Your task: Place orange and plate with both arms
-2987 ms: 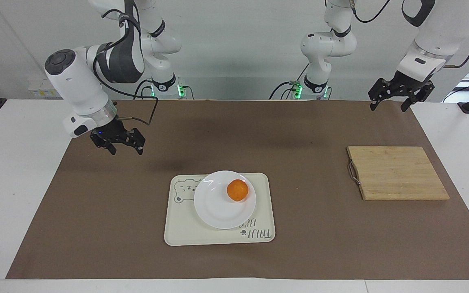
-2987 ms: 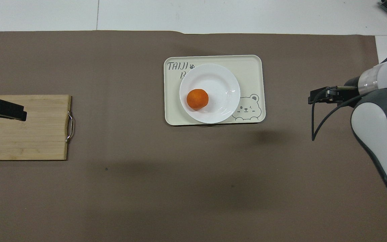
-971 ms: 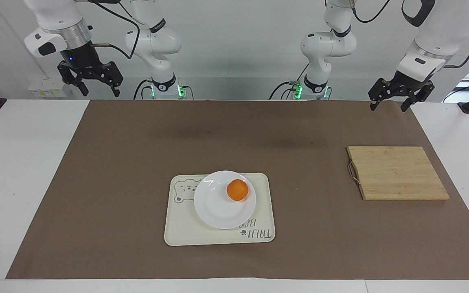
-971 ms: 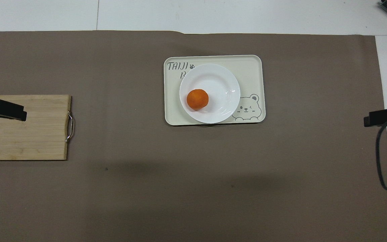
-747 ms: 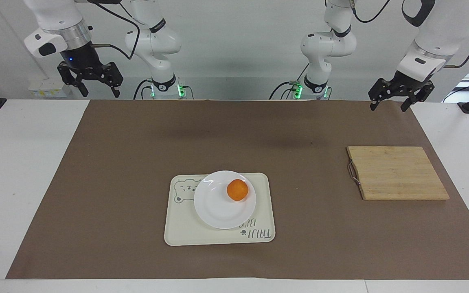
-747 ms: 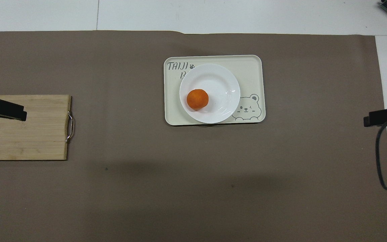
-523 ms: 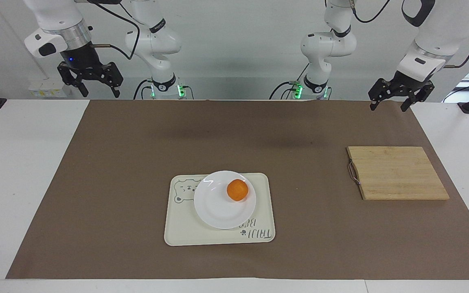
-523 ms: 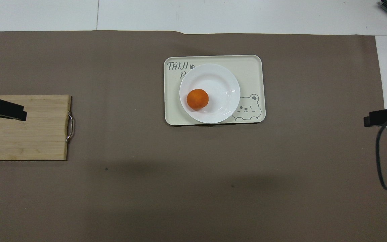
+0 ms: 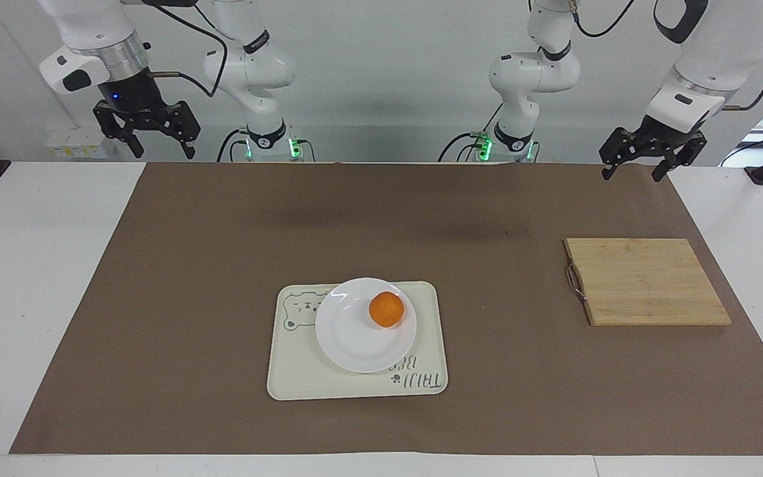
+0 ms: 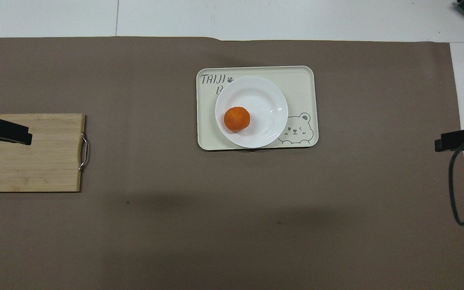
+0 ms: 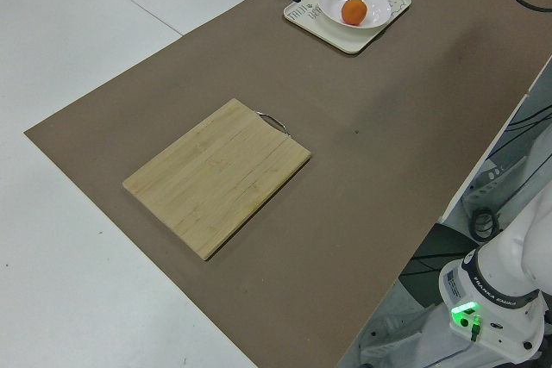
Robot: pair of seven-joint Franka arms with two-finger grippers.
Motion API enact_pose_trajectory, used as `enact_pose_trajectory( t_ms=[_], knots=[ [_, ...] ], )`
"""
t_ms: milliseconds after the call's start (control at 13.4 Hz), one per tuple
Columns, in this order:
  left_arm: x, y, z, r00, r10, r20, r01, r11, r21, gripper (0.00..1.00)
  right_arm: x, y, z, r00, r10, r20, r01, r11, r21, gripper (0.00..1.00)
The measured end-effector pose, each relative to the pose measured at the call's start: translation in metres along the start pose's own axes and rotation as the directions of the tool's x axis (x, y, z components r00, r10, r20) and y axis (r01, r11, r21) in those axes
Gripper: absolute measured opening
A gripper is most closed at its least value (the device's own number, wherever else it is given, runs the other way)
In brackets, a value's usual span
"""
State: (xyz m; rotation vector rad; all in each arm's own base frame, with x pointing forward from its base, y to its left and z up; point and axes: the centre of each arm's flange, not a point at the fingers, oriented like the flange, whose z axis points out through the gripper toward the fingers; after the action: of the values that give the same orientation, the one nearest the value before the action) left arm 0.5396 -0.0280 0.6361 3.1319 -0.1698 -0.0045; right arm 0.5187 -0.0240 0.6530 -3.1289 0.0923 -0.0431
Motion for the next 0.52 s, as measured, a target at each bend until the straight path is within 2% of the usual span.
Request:
enact_pose_trajectory(
  t_ms=[523],
  knots=[
    [0.0000, 0.0000, 0.0000, 1.000, 0.000, 0.000, 0.000, 1.000, 0.000, 1.00, 0.0003, 0.0043, 0.0004, 1.000, 0.013, 0.001, -0.013, 1.000, 0.000, 1.00]
  ],
)
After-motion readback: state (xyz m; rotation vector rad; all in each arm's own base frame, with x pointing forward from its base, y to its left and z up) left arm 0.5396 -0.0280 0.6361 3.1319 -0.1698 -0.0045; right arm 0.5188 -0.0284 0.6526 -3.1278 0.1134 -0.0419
